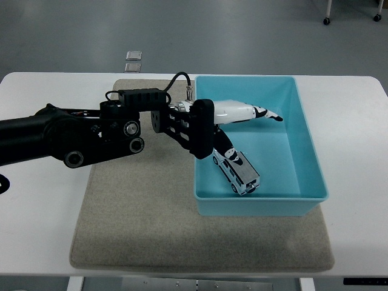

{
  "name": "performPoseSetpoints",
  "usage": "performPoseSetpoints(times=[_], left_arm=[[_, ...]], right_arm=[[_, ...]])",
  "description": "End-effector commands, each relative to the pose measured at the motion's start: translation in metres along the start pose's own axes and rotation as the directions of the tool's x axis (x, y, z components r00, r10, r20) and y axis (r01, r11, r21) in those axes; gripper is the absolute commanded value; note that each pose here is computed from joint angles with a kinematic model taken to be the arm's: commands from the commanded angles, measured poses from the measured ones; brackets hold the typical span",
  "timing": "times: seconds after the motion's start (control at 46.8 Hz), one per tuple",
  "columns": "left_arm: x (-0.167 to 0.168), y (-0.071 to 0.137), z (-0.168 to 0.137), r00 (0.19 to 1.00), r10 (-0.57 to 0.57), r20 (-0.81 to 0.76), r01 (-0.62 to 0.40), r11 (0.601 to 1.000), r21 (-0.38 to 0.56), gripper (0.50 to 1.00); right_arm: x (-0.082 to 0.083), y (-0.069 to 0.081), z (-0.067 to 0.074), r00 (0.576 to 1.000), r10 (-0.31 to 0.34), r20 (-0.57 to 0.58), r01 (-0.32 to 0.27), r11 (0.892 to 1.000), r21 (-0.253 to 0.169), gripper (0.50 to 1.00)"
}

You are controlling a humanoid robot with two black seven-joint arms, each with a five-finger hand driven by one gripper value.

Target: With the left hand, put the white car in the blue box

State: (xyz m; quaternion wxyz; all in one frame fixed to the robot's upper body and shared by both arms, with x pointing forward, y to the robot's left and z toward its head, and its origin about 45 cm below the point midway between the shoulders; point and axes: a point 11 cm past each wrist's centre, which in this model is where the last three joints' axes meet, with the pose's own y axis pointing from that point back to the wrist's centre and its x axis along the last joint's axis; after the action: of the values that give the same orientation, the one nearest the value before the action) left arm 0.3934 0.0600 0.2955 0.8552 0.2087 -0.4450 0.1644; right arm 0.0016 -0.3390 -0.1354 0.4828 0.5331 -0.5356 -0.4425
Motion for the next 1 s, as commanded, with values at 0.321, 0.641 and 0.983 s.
performPoseSetpoints(times=[0.321,0.641,0.983], left_arm=[[0.097,0.049,-0.027,0.882,0.393,-0.259,-0.380,0.920,0.101,0.964],[0.104,0.125,-0.117,0.507,0.702,-0.500,-0.535,0.712,0.455,0.966],[0.077,0.214,-0.171,0.190,0.827,-0.529,-0.549,0.536,0.641,0.966]], right_arm=[[0.000,0.000,0.000,1.000,0.000,0.000,0.000,1.000,0.000,0.936],[0.000,0.000,0.000,1.000,0.000,0.000,0.000,1.000,0.000,0.936],[0.000,0.000,0.000,1.000,0.001,0.000,-0.001,1.000,0.000,0.936]])
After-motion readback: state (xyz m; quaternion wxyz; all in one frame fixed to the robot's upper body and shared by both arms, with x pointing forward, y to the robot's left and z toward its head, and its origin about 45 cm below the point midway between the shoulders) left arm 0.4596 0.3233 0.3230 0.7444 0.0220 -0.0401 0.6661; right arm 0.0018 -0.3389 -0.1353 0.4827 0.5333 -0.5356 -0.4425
